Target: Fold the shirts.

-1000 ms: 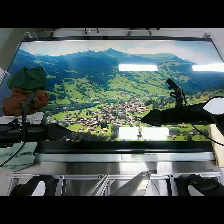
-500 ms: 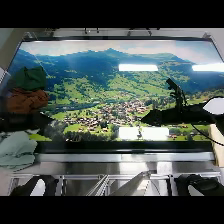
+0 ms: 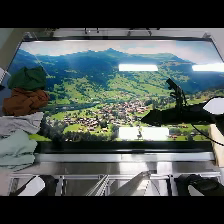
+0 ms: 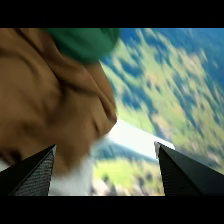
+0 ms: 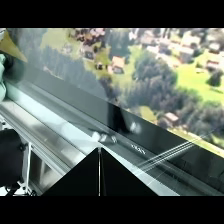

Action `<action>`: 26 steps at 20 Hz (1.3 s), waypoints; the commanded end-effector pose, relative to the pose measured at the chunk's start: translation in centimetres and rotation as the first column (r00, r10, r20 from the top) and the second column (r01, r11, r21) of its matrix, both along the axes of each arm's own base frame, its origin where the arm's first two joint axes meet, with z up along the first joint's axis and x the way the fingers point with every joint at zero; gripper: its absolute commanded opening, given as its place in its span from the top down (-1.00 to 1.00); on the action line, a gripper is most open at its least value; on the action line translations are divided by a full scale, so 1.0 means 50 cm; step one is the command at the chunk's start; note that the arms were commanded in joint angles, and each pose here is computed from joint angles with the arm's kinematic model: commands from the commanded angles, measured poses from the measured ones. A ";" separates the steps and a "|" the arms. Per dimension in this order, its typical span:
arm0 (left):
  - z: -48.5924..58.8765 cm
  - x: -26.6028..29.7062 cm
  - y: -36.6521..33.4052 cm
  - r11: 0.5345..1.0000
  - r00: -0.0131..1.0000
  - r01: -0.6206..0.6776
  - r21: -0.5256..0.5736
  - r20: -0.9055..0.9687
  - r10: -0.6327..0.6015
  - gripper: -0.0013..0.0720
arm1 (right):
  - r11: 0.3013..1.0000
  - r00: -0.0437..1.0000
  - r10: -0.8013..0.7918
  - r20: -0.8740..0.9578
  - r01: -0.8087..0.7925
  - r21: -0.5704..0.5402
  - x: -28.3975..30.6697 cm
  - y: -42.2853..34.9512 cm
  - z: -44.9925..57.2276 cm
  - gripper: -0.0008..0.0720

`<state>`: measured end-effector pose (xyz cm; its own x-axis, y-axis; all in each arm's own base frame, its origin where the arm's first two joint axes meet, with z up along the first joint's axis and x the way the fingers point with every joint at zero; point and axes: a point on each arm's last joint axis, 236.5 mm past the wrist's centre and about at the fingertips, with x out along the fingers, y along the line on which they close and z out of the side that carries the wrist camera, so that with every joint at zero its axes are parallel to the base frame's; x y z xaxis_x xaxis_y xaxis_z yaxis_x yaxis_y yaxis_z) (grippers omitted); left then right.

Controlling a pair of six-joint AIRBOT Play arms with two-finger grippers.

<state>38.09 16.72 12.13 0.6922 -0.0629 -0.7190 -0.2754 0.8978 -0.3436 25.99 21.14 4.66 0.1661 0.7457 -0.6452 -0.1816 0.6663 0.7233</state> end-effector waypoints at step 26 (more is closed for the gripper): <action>0.198 0.246 -0.538 0.720 0.709 0.671 0.176 0.132 -0.693 0.89 | 1.000 1.000 -0.020 0.019 0.020 0.002 0.013 -0.001 0.002 0.91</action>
